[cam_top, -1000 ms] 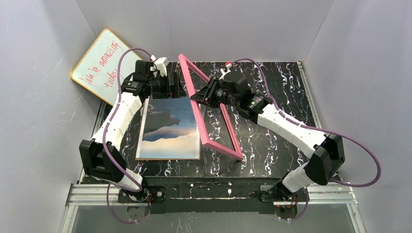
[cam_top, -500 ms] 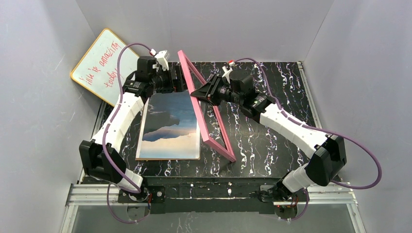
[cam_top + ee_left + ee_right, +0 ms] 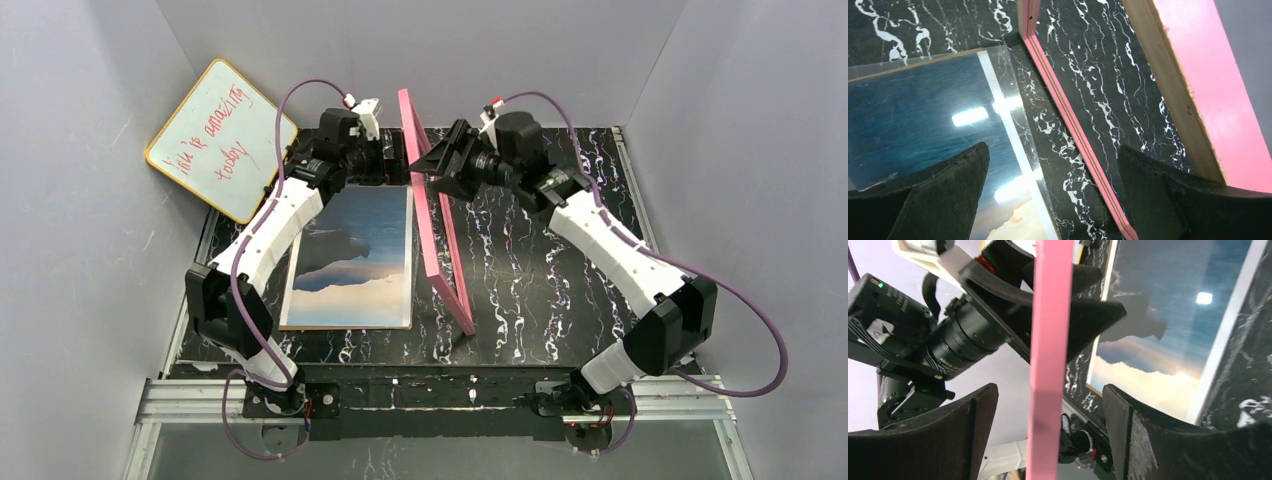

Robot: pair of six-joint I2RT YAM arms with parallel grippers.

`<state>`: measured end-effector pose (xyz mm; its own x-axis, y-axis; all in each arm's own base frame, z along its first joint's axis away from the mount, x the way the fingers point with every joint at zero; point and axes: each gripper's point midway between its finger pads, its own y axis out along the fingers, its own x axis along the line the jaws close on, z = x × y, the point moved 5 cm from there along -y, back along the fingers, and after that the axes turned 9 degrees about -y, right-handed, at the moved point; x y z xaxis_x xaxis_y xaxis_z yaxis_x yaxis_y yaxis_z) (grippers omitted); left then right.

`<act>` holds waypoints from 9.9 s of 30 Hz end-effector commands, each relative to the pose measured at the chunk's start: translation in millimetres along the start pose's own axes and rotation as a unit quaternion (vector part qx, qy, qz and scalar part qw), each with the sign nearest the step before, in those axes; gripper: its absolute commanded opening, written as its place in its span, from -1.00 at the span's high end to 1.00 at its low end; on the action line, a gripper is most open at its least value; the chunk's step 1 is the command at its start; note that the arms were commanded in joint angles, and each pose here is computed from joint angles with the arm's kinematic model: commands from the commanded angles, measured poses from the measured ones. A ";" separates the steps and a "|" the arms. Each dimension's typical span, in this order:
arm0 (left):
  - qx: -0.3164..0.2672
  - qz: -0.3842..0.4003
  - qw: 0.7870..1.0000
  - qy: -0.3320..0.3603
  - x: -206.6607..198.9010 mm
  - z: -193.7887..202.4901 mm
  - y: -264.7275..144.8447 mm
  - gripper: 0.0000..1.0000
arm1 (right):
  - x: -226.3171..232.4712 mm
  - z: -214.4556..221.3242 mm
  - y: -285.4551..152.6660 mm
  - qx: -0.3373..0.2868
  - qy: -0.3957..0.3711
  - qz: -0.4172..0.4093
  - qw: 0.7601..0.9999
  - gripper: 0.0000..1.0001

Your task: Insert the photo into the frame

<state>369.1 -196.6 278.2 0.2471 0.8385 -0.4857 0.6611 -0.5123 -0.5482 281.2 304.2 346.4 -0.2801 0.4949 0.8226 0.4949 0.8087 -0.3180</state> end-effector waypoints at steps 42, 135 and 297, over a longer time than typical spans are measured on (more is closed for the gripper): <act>0.101 -0.086 0.979 0.153 0.6 31.6 35.6 -0.96 | -118.7 -11.4 -138.1 0.028 -0.264 0.456 0.849 0.91; 0.244 -0.211 0.868 0.377 83.1 177.0 92.0 -0.96 | -249.1 31.7 -88.6 0.049 -0.091 0.456 0.884 -0.67; 0.275 -0.339 0.877 0.201 326.7 133.7 -53.4 -0.41 | -189.9 99.5 203.2 0.131 -0.109 0.269 0.948 -0.39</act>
<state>334.1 91.4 77.4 0.1806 0.9225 0.3412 0.4072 0.2456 -0.8797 353.7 401.6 82.9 -0.2412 0.9072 0.3446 0.4237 0.4179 -0.8036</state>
